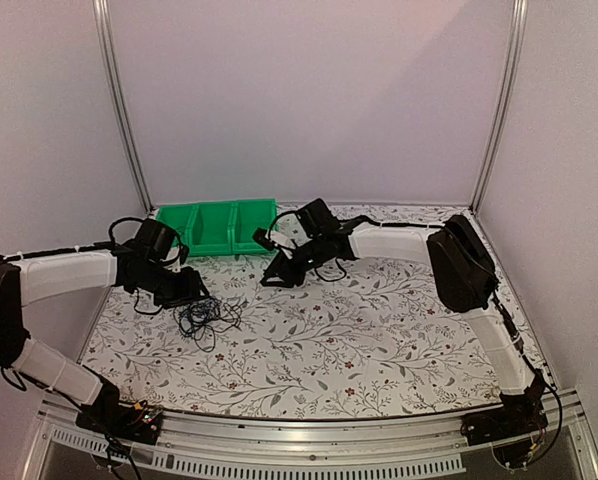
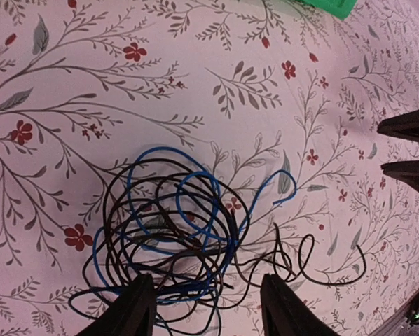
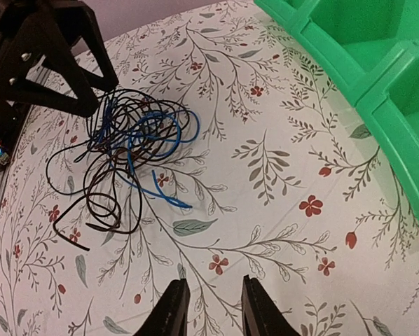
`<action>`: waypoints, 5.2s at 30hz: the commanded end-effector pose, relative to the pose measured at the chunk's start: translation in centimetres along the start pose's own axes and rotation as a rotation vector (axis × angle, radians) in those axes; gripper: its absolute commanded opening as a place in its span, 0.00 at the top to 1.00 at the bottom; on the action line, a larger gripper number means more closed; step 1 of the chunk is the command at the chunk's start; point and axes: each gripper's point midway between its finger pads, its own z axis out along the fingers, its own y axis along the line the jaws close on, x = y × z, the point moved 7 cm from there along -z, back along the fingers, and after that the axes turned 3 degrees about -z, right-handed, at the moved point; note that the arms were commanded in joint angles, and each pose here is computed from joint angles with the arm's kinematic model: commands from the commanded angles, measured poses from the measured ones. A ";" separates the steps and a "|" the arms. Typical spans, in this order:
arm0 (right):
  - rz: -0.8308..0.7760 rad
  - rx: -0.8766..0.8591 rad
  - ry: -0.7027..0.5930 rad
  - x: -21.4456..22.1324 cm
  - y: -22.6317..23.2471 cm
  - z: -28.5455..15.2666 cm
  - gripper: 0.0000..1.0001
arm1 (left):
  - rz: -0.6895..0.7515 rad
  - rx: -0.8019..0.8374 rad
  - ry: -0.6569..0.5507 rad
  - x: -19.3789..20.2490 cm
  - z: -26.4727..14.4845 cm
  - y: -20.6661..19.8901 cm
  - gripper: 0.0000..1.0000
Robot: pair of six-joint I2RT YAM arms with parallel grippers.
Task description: Untangle the cables
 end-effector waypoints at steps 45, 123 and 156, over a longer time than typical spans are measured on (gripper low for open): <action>-0.198 -0.033 -0.290 -14.1 7.8 -4.7 1.00 | 0.411 0.386 -0.646 -1.2 -10.1 -4.2 0.45; -0.626 0.556 -0.785 -28.5 19.5 -35.8 1.00 | 0.447 0.190 -0.437 -0.6 1.3 -5.5 0.60; -0.228 0.304 -0.473 -17.9 12.0 -23.7 1.00 | 0.713 0.544 -0.446 1.6 -2.4 -15.9 0.45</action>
